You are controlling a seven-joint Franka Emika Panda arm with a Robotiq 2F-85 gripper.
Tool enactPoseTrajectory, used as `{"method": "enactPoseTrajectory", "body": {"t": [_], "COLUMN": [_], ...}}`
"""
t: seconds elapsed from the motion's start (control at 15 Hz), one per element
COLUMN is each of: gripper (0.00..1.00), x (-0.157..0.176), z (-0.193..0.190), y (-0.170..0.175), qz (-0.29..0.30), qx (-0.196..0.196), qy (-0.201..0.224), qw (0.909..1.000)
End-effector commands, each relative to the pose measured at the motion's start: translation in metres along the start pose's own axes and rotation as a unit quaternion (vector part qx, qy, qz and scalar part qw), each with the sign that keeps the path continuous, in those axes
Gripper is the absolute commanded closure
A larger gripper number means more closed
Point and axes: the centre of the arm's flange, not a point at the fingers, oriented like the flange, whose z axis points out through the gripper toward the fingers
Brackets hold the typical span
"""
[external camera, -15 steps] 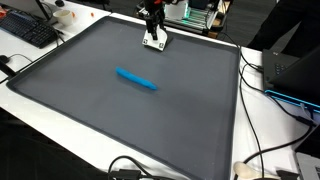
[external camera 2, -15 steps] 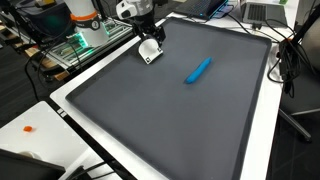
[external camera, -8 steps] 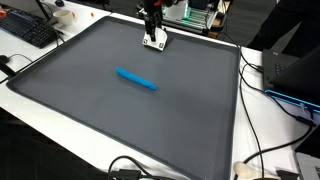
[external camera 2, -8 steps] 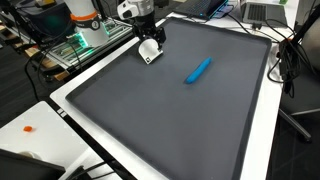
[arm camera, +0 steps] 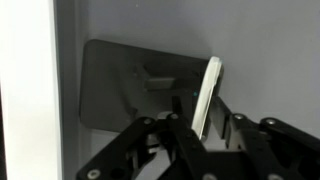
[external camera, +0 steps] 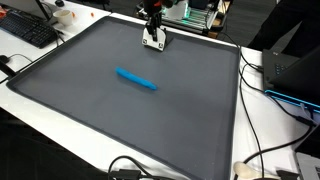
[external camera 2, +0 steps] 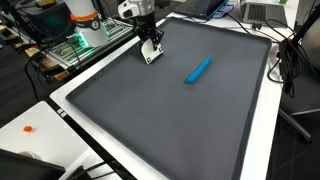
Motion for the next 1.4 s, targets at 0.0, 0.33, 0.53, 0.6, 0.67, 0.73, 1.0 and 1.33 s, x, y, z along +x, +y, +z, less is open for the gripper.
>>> {"method": "enactPoseTrajectory", "body": {"t": [0.0,0.33,0.53,0.6,0.67,0.73,1.0,1.33], "gripper": [0.95,0.99,0.99,0.99,0.99,0.99,0.99,0.99], "x": [-0.001,0.002,0.003,0.004,0.003,0.001,-0.012,-0.033], "z": [0.002,-0.006,-0.015,-0.019,-0.025,-0.032,-0.064,-0.105], "y": [-0.003,-0.009,-0.011,-0.013,-0.016,-0.019,-0.038,-0.071], "qz": [0.014,0.042,0.051,0.049,0.044,0.036,-0.007,-0.152], "qx": [0.008,0.034,0.054,0.064,0.072,0.078,0.073,0.067], "qy": [0.005,0.0,-0.002,0.005,0.007,0.0,0.006,0.033], "qw": [0.9999,0.9985,0.9972,0.9967,0.9964,0.9963,0.9973,0.9855]}}
